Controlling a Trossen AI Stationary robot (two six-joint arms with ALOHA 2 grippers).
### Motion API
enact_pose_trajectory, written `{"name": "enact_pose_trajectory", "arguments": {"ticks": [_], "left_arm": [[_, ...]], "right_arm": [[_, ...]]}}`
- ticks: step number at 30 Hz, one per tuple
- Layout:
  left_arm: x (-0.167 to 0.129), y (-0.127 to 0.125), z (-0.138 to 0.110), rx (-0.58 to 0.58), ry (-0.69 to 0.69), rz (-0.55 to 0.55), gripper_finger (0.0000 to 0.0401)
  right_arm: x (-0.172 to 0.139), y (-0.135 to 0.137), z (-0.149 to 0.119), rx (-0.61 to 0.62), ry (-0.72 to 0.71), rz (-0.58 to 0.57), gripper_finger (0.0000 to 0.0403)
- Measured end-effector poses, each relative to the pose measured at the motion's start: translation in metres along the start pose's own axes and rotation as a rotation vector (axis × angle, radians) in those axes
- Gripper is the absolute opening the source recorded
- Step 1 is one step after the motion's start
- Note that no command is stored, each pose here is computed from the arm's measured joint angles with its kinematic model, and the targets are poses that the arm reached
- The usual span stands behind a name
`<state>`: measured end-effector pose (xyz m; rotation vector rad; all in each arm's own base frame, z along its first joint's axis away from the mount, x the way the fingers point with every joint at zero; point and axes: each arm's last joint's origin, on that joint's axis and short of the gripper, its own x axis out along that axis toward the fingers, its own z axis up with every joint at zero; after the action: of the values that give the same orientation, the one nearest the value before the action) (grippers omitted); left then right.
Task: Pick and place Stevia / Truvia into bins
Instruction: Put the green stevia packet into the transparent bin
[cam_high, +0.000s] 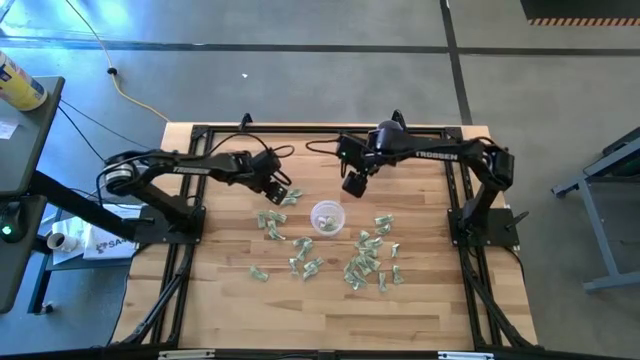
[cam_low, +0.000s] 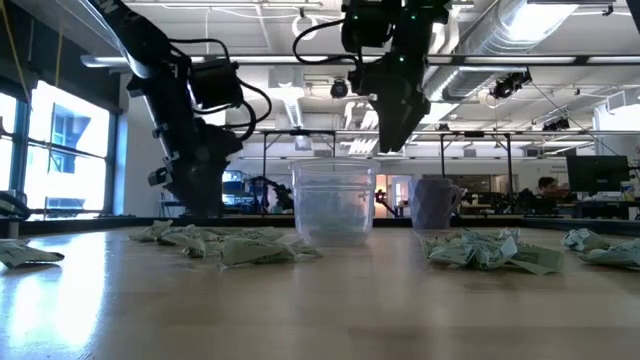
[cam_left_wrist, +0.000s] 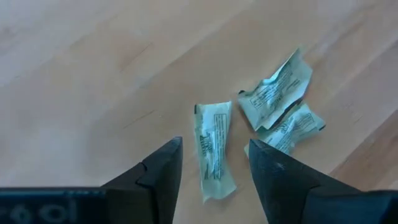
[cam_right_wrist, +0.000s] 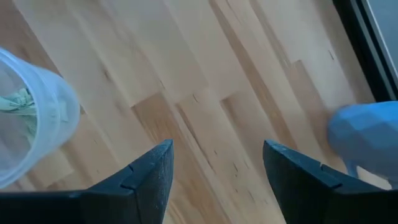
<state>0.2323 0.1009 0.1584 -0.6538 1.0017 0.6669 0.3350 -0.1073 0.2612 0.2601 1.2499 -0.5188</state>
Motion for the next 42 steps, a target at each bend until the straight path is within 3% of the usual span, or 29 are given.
{"name": "enact_pose_trajectory", "arguments": {"ticks": [16, 25, 28, 35, 42], "left_arm": [[0.025, 0.002, -0.005, 0.012, 0.076, 0.081, 0.0194], [0.025, 0.005, -0.006, 0.065, 0.081, 0.107, 0.0066], [0.025, 0.004, -0.006, 0.069, 0.078, 0.108, 0.0024], [0.008, -0.005, -0.01, 0.1, 0.05, 0.051, 0.0034], [-0.031, -0.042, -0.015, 0.226, -0.15, -0.125, 0.0021]], "right_arm": [[0.001, -0.006, 0.002, 0.021, -0.01, 0.004, 0.0236], [-0.003, 0.004, 0.0, 0.0, -0.032, -0.045, 0.0236], [-0.013, 0.013, 0.0, 0.01, -0.097, -0.073, 0.0236], [-0.051, 0.031, -0.013, 0.103, -0.278, -0.216, 0.0236], [-0.08, 0.061, -0.048, 0.192, -0.275, -0.203, 0.0236]]}}
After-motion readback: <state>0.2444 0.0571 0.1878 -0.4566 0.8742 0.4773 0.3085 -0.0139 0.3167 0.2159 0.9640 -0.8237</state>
